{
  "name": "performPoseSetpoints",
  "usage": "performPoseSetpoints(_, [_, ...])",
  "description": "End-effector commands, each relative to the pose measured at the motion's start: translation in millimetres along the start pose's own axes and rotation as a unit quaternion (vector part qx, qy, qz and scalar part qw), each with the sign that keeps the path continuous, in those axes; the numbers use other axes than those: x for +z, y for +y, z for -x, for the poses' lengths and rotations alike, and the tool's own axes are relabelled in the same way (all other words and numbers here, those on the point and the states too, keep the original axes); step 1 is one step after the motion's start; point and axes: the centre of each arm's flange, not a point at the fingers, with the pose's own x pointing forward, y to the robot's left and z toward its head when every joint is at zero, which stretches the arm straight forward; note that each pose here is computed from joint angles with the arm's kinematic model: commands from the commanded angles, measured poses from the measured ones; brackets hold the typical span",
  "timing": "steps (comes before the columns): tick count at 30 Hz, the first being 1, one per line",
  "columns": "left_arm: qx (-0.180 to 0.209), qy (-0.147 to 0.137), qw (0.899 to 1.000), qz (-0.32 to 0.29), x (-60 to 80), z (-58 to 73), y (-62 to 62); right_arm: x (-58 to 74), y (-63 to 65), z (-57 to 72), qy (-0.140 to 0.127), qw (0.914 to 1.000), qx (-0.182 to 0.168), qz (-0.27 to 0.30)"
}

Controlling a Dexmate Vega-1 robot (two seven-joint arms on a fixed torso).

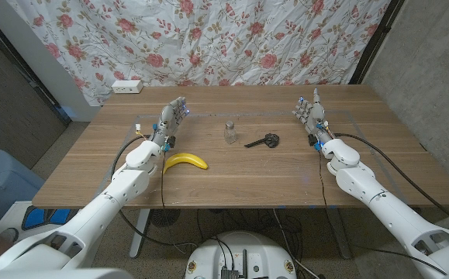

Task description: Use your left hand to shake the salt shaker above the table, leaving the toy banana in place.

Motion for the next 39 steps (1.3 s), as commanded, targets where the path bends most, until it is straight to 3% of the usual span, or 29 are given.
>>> performPoseSetpoints(1, [-0.029, 0.007, 0.999, -0.010, 2.4, -3.3, -9.0, 0.1, 0.0, -0.1, 0.000, 1.0000, 0.000, 0.000])
performPoseSetpoints(12, [-0.059, 0.011, 0.998, -0.027, 6.5, -5.5, -12.8, 0.1, 0.0, 0.0, 0.000, 1.0000, 0.000, 0.000])
performPoseSetpoints(28, [-0.092, 0.006, 0.994, -0.053, 11.9, -2.1, -5.2, 0.1, 0.0, 0.0, 0.000, 1.0000, 0.000, 0.000])
performPoseSetpoints(39, [-0.098, 0.003, 0.993, -0.071, 13.1, 12.5, -19.7, 0.1, 0.0, 0.0, 0.000, 1.0000, 0.000, 0.000])
